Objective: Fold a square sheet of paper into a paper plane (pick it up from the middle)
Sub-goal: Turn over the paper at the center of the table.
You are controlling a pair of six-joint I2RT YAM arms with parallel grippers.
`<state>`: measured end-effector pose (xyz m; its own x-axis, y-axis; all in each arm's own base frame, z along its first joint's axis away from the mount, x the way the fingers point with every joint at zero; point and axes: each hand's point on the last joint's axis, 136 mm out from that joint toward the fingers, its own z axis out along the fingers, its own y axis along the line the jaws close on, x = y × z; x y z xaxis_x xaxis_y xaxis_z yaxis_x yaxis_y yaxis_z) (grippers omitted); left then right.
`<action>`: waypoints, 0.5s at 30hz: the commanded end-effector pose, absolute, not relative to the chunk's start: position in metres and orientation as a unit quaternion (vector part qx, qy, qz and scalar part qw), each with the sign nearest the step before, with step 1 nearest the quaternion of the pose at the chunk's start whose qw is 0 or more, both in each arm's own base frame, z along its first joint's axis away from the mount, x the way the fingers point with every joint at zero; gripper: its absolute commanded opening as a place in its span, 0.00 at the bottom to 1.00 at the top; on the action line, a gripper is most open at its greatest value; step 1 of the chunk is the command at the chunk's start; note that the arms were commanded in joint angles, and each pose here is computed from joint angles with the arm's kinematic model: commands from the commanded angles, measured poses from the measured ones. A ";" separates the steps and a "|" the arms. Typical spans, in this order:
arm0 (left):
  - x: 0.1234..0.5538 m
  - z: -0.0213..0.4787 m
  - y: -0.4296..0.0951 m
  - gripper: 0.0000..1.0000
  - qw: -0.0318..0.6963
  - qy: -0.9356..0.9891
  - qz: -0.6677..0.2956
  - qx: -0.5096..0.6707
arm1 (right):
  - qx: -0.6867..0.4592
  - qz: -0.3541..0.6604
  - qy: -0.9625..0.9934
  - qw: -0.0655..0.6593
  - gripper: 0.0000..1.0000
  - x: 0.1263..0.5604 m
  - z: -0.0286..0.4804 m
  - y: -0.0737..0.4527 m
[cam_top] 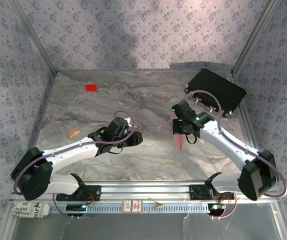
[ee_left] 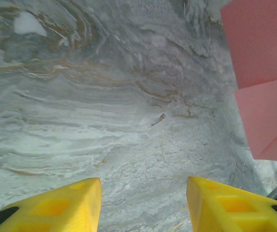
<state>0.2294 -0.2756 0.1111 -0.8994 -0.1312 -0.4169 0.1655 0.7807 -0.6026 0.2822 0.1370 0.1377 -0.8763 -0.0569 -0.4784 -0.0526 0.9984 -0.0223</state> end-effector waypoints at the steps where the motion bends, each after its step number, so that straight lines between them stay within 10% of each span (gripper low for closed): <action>1: 0.234 0.117 -0.250 0.49 0.254 0.918 -0.304 -0.027 | -0.064 -0.209 0.947 0.233 0.08 0.281 0.146 0.097; 15: 0.222 0.155 -0.152 0.48 0.366 0.877 -0.267 -0.163 | -0.182 -0.165 0.948 0.203 0.12 0.285 0.080 0.262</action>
